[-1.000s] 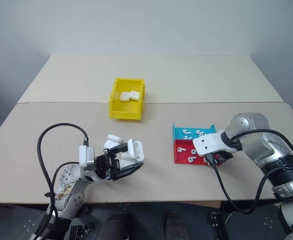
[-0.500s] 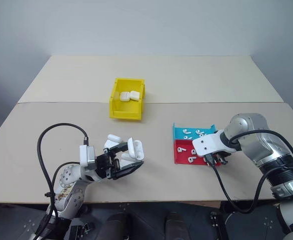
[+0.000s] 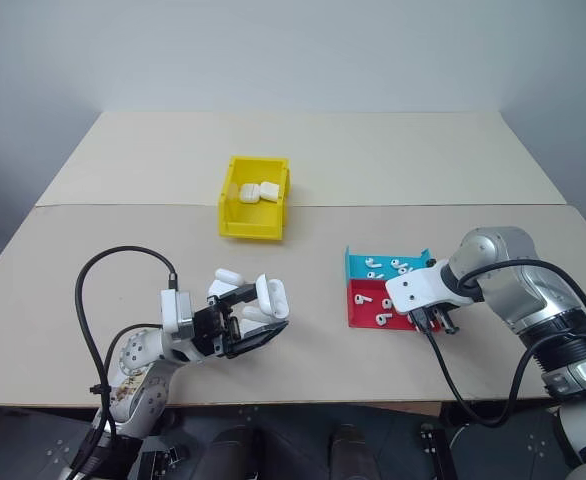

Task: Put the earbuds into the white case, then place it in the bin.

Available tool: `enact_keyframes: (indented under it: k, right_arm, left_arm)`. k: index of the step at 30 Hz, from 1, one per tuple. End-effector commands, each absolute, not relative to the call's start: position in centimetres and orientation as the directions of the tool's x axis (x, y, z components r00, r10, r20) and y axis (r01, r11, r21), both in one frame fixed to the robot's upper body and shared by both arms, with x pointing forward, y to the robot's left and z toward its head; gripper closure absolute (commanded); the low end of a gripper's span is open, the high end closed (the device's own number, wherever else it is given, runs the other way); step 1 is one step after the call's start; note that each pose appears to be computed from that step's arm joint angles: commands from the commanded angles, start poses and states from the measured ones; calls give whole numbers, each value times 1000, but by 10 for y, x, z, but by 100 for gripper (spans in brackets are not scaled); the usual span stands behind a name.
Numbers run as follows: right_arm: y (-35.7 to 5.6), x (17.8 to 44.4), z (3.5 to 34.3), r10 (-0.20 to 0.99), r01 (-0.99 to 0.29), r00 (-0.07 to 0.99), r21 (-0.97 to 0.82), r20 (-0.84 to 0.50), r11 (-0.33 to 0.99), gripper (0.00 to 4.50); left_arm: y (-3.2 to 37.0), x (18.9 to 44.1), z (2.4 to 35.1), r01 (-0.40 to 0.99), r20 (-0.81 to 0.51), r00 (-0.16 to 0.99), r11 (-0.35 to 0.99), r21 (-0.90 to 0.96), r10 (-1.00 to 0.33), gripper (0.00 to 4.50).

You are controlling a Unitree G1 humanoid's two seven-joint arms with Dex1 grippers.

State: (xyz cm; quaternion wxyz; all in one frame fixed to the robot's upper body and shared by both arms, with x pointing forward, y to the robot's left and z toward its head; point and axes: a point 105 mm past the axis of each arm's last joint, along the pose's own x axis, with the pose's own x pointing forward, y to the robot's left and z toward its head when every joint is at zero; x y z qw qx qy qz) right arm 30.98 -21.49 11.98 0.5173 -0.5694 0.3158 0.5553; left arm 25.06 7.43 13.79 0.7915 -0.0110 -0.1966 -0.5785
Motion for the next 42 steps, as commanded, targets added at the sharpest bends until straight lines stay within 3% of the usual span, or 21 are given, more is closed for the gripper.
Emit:
enact_keyframes:
  k: [1,6,11,15,22,26,31,42]
  right_arm:
    - [-213,312,127,221,-925,205,-263,-953,-276,387]
    - [-211,312,131,240,-925,216,-277,-947,-261,387]
    - [-204,308,168,342,-912,284,-363,-896,-193,387]
    - [-190,300,218,531,-881,367,-468,-763,-64,387]
    - [-168,275,283,845,-804,412,-572,-341,161,387]
    - [-153,259,307,943,-763,326,-609,-71,218,387]
    - [-135,246,325,978,-786,143,-583,150,204,387]
    - [-98,233,326,954,-795,-108,-601,279,85,387]
  left_arm:
    - [73,249,148,912,341,236,328,246,-910,174]
    - [73,250,150,911,352,235,331,245,-906,174]
    - [71,253,160,914,388,218,327,240,-895,174]
    - [67,259,174,920,407,206,318,228,-890,174]
    - [53,250,209,947,469,93,224,231,-878,174]
    - [52,240,218,957,522,10,159,242,-853,174]
    - [52,239,219,964,524,12,149,221,-852,174]
    - [49,234,225,955,546,-18,147,256,-838,174]
